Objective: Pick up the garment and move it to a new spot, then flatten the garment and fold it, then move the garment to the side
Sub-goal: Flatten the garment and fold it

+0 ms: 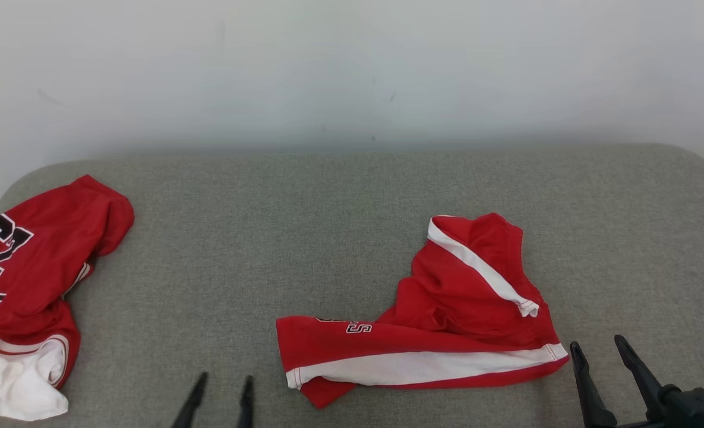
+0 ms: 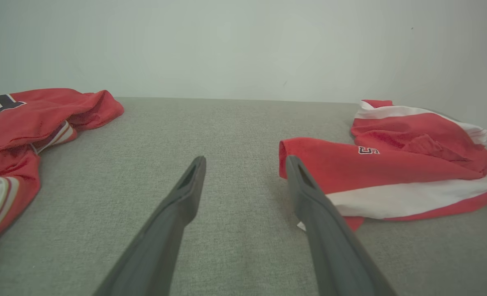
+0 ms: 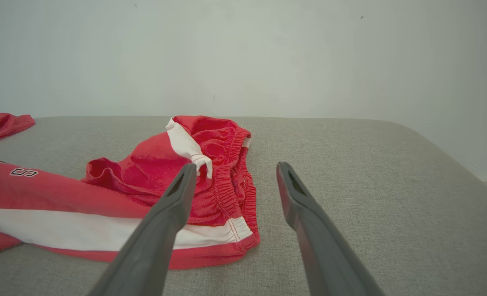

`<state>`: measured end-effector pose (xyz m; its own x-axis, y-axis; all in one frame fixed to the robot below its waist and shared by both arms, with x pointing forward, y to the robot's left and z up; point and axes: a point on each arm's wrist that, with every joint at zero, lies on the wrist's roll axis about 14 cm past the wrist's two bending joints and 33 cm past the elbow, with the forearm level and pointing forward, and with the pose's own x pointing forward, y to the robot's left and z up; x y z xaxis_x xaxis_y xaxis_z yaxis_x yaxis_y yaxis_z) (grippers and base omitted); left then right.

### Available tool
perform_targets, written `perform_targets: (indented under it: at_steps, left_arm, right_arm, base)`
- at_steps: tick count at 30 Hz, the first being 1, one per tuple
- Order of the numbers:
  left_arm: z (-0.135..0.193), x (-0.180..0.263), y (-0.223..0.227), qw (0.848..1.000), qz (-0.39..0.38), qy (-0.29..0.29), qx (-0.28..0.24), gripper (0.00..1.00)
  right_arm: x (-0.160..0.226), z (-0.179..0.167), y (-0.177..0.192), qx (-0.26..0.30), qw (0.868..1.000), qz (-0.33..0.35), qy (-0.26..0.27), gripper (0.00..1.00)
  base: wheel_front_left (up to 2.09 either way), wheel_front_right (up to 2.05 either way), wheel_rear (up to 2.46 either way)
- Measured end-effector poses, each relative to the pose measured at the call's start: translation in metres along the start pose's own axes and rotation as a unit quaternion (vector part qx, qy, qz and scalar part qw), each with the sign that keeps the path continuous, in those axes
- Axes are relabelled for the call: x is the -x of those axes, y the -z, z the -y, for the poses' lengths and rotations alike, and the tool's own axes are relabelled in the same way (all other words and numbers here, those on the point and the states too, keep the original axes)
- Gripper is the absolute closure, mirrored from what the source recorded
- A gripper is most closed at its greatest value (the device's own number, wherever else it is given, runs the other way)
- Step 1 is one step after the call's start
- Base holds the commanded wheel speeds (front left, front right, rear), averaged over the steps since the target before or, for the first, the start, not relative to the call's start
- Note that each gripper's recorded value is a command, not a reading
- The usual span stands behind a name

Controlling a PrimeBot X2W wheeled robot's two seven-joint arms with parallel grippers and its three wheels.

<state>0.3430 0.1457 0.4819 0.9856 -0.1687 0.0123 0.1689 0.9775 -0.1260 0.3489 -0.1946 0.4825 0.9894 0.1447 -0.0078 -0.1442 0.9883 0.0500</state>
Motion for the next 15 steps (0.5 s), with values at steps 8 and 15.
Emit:
perform_targets:
  at_steps: [8,15]
  left_arm:
    - [0.041,-0.009,0.047,0.993,-0.08,0.08,0.018,0.0]
    - [0.049,-0.027,0.068,0.987,-0.119,0.101,0.027,0.0]
  right_arm:
    - [-0.016,0.007,0.034,0.036,0.996,-0.07,-0.035,0.0]
    - [-0.028,0.002,0.065,0.054,0.988,-0.128,-0.069,0.0]
  base:
    - [0.0,0.0,0.0]
    - [0.0,0.0,0.0]
